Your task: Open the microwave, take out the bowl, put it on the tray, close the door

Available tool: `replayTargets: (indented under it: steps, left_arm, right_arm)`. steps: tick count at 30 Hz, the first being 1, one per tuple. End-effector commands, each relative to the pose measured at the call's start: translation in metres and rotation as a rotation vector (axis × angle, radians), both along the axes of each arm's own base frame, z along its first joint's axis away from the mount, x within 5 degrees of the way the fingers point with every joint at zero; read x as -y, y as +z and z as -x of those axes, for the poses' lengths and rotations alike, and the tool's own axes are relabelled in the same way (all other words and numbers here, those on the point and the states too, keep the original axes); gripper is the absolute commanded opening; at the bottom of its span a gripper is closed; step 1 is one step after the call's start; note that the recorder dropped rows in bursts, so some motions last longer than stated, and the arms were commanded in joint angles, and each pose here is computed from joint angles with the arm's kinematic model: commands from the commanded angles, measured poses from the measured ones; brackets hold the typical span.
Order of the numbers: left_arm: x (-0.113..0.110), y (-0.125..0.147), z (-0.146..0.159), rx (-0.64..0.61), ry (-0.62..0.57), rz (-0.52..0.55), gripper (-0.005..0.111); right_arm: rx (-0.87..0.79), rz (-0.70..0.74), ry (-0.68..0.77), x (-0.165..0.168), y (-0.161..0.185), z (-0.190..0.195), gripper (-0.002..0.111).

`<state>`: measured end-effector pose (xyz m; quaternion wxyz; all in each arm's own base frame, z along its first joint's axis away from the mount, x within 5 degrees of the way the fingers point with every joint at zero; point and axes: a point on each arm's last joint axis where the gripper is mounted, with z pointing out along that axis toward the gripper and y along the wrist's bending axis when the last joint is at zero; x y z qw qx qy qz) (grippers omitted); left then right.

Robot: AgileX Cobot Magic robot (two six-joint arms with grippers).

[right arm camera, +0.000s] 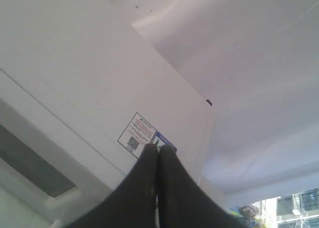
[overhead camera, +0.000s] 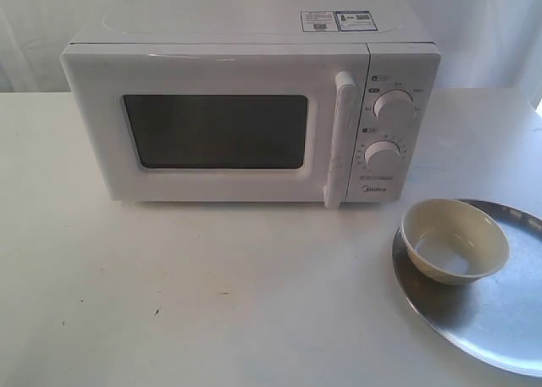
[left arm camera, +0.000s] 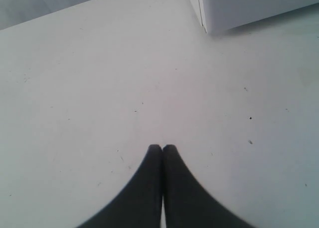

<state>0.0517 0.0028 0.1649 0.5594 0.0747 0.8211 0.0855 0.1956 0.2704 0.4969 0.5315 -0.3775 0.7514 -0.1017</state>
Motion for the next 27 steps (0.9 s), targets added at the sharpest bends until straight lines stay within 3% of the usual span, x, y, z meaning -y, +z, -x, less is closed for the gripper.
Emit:
replayTargets:
  steps: [1,6,11,17,20,23,27]
  left_arm:
    - [0.000,0.001,0.000,0.006,0.001,0.010,0.000]
    - [0.000,0.001,0.000,0.006,0.001,0.010,0.000]
    - [0.000,0.001,0.000,0.006,0.001,0.010,0.000]
    - [0.000,0.001,0.000,0.006,0.001,0.010,0.000]
    - [0.000,0.001,0.000,0.006,0.001,0.010,0.000]
    - [0.000,0.001,0.000,0.006,0.001,0.010,0.000]
    - [0.000,0.001,0.000,0.006,0.001,0.010,0.000]
  right_arm:
    - [-0.117,-0.009,0.041,0.003,-0.014,0.004,0.000]
    - [-0.305,-0.080,0.121,0.022,-0.026,0.026,0.000]
    - [-0.428,-0.297,0.217,0.076,-0.021,0.058,0.000]
    - [-0.296,-0.721,0.268,0.161,-0.036,0.100,0.000]
    - [-0.246,-0.876,0.182,0.202,-0.065,0.124,0.000]
    - [-0.088,-0.987,0.057,0.235,-0.096,0.149,0.000]
    - [0.026,-1.167,-0.040,0.250,-0.146,0.176,0.000]
